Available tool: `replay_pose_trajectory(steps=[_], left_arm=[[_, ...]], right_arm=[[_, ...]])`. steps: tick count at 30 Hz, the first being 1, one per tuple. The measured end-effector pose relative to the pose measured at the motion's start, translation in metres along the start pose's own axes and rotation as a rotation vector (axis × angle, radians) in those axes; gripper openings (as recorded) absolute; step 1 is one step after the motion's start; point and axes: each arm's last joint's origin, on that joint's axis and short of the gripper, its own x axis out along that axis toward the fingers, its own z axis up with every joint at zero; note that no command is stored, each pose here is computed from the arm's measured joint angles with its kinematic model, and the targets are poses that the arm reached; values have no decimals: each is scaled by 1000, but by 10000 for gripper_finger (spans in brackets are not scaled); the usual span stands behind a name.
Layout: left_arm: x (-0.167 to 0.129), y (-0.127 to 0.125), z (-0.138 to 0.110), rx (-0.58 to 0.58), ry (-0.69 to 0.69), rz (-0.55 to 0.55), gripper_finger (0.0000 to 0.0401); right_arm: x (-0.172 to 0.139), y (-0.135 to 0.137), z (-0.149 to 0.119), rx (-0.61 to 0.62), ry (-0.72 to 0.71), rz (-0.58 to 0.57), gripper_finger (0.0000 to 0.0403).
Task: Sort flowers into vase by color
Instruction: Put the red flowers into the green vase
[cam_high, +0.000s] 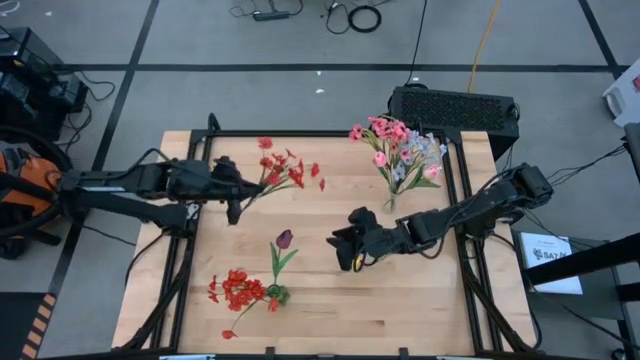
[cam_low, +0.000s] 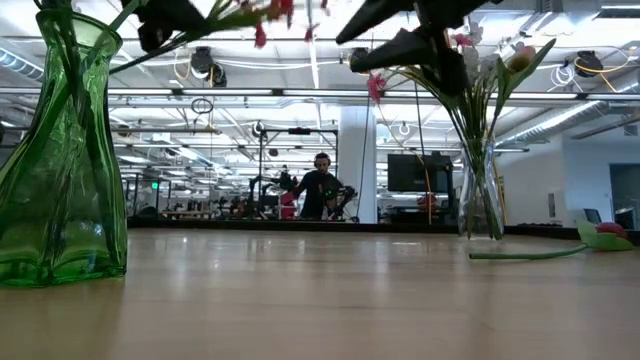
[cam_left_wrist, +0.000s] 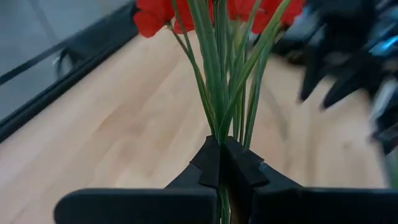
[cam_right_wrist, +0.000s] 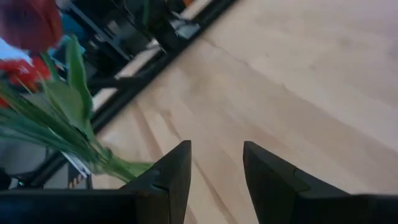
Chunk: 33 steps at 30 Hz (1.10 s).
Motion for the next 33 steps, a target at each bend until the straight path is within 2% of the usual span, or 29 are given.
replay_pose_trajectory(steps=[5, 10, 15, 24, 33], left_arm=[[2, -1, -3, -39, -131, -112, 10], [11, -8, 5, -59, -203, -209, 11], [26, -16, 15, -68, -279, -258, 11], [58, -26, 24, -85, -351, -289, 11], [69, -29, 27, -93, -391, -310, 11]], right_arm=[[4, 5, 17, -9, -103, 76, 137], [5, 12, 43, -103, -285, 181, 137], [2, 16, 64, -196, -430, 226, 137], [1, 18, 86, -238, -493, 204, 137], [2, 15, 95, -231, -508, 202, 137]])
